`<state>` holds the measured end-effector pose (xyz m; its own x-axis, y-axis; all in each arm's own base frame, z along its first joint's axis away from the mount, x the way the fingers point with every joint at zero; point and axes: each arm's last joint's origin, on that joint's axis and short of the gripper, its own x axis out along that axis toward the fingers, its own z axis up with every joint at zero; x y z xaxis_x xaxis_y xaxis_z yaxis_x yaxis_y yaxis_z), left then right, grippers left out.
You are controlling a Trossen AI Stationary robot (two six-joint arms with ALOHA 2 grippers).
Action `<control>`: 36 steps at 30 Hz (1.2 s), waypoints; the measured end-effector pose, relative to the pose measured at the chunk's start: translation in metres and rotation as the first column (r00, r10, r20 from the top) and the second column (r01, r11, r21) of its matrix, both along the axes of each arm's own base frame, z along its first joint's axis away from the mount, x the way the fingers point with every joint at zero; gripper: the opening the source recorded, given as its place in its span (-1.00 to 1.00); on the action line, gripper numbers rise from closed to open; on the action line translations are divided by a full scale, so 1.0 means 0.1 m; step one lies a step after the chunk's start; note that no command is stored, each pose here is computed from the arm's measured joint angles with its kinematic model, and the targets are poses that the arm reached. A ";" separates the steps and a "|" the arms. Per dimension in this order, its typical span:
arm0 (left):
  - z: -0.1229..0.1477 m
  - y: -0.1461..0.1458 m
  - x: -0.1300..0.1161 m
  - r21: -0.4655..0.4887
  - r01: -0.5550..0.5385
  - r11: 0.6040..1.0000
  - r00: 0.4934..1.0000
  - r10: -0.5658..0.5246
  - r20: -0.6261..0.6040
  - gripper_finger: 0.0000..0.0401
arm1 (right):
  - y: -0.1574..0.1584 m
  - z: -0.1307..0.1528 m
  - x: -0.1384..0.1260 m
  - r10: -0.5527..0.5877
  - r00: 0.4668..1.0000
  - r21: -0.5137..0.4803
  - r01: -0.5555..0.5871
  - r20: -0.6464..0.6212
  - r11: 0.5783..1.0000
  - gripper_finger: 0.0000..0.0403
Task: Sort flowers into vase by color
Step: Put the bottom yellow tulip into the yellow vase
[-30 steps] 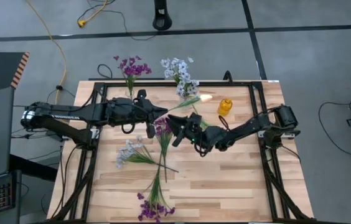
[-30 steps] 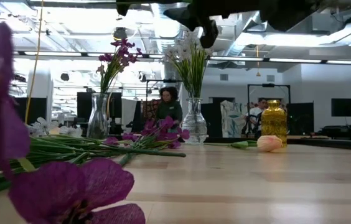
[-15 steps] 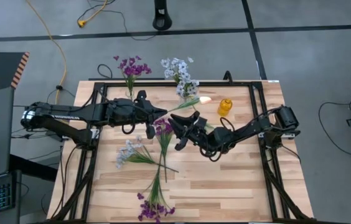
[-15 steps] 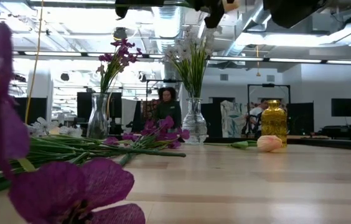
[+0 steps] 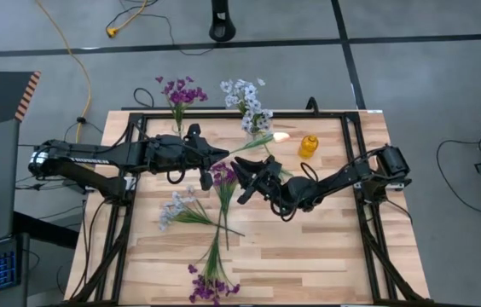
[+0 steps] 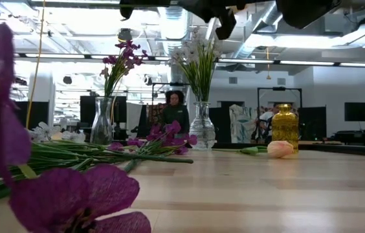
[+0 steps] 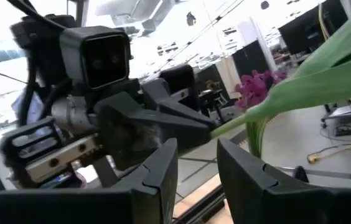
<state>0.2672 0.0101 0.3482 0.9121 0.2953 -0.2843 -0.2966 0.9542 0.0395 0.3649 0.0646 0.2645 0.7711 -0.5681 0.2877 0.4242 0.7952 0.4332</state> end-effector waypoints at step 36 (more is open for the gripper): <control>0.00 0.00 0.00 -0.003 0.009 1.000 1.000 -0.009 0.000 -0.98 | -0.31 0.01 0.06 0.016 0.999 0.005 -0.016 0.044 1.000 -0.54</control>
